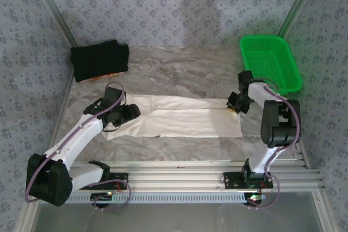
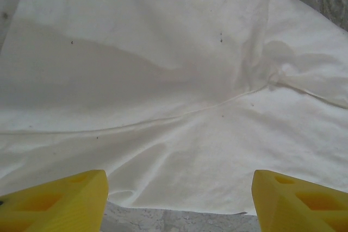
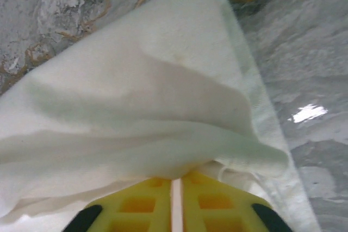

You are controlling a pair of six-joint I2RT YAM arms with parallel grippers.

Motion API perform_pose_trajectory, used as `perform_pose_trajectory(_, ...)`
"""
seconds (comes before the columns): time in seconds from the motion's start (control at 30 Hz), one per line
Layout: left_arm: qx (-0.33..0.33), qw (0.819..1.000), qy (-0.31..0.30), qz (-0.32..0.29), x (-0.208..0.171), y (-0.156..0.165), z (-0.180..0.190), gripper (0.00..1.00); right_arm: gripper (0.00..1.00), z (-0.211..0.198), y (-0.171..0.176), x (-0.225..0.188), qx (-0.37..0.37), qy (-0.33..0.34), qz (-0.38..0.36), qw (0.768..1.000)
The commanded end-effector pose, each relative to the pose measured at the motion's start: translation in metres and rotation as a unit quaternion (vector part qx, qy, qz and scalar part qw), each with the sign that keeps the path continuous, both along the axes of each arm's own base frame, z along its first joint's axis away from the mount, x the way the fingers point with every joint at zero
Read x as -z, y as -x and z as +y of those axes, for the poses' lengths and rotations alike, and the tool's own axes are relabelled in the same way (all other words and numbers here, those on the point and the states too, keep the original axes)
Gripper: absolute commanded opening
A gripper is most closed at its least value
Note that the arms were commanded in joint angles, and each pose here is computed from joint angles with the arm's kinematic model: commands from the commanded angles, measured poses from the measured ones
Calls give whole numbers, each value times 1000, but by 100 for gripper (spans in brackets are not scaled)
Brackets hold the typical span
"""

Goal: Fold and stack the t-shirts

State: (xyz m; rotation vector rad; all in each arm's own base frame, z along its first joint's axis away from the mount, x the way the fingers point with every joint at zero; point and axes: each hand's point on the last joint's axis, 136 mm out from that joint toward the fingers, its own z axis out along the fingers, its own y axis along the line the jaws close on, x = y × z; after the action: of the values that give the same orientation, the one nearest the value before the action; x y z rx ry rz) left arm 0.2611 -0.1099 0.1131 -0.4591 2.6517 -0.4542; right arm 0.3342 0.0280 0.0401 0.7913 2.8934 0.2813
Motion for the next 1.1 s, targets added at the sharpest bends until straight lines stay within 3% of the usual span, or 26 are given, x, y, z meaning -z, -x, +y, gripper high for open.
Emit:
perform_pose_trajectory(0.0, -7, 1000, -10, -5, -4, 3, 8, 70, 22, -14, 6, -19, -2, 22, -11, 1000)
perform_pose_trajectory(0.13, -7, 1000, -9, -2, 0, 1, 7, 70, 32, -16, 2, -23, -10, 0, -28, 1000)
perform_pose_trajectory(0.33, -9, 1000, -8, 9, 7, 0, 6, 70, 34, -11, 1, -25, -12, -15, -41, 999)
perform_pose_trajectory(0.47, -9, 1000, -10, 8, 6, 0, 7, 70, 44, 3, -20, -37, -19, -57, -89, 994)
perform_pose_trajectory(0.53, -8, 1000, -11, 7, 6, 0, 7, 70, 46, 9, -24, -37, -21, -68, -79, 994)
perform_pose_trajectory(0.87, -39, 999, -21, 21, 16, 7, 21, 70, 45, 23, -42, -13, -51, -66, -56, 995)
perform_pose_trajectory(0.97, -59, 997, -21, 35, 24, 11, 29, 70, 40, 30, -51, -10, -68, -64, -49, 994)
perform_pose_trajectory(1.07, -80, 995, -23, 47, 31, 14, 37, 70, 34, 27, -40, 5, -71, -46, -18, 996)
